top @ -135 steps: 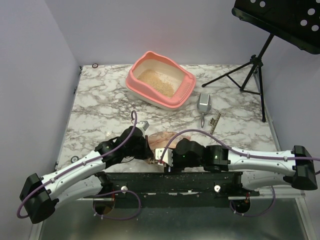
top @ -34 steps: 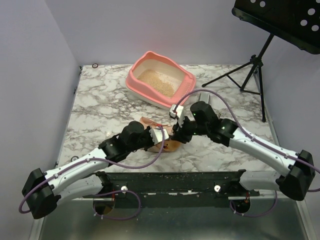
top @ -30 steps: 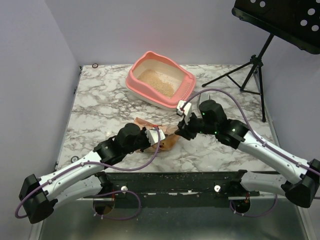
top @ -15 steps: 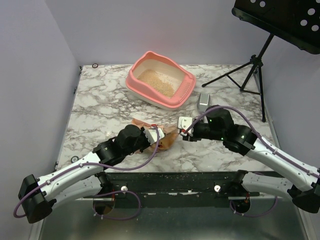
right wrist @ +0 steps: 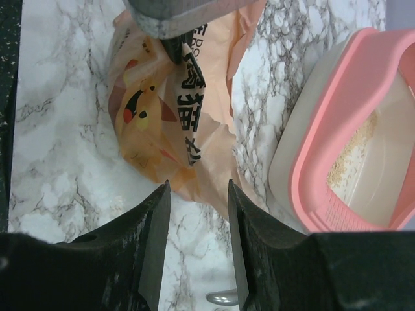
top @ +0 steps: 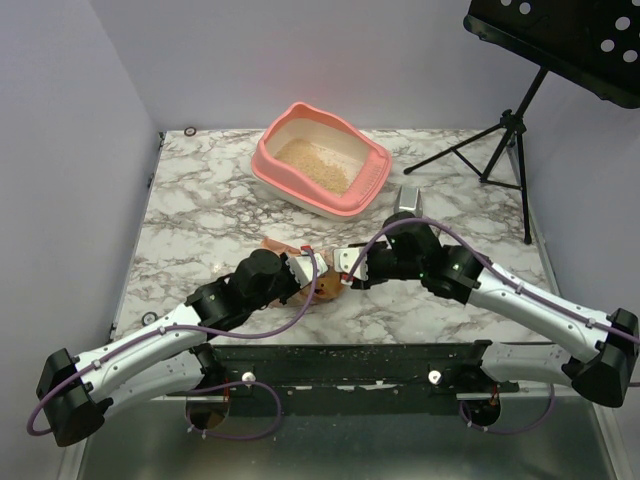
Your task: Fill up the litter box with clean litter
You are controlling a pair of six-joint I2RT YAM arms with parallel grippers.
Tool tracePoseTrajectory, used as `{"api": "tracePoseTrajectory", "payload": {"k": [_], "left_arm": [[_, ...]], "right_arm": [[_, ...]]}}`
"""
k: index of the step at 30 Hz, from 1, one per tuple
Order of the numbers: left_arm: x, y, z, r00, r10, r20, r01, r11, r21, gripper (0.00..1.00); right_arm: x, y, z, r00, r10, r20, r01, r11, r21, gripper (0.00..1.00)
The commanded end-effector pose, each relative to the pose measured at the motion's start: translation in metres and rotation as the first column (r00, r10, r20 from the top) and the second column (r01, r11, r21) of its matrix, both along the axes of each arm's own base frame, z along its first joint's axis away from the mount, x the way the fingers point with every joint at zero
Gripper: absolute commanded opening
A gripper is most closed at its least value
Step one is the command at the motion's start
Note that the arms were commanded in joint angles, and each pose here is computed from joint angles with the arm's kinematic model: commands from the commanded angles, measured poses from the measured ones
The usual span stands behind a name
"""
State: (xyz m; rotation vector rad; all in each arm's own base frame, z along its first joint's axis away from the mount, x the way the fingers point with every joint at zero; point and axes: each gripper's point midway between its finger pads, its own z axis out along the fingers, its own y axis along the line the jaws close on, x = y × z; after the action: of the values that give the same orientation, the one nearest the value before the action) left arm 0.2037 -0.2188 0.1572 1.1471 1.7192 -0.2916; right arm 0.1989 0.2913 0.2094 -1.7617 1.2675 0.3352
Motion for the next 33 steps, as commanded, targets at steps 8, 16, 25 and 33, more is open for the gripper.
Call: {"api": "tracePoseTrajectory", "payload": {"k": [8,16,25,33], "left_arm": [[0.009,0.006,0.019,0.996,0.068,0.056,-0.065,0.997,-0.046,0.00],[0.008,0.008,0.021,0.996,0.066,0.060,-0.063,0.996,-0.056,0.00],[0.007,0.007,0.022,0.996,0.063,0.062,-0.059,0.996,-0.065,0.00],[0.007,0.009,0.022,0.995,0.071,0.064,-0.067,0.995,-0.068,0.00]], "right_arm": [[0.017,0.014,-0.014,1.000,-0.004,0.031,0.005,0.999,-0.034,0.48],[0.039,0.005,-0.030,0.996,-0.064,0.055,0.068,0.996,-0.066,0.48],[0.053,-0.002,-0.046,0.996,-0.086,-0.014,0.084,0.994,-0.069,0.47],[0.043,-0.001,-0.068,0.992,-0.076,-0.104,0.068,0.994,-0.086,0.46]]}}
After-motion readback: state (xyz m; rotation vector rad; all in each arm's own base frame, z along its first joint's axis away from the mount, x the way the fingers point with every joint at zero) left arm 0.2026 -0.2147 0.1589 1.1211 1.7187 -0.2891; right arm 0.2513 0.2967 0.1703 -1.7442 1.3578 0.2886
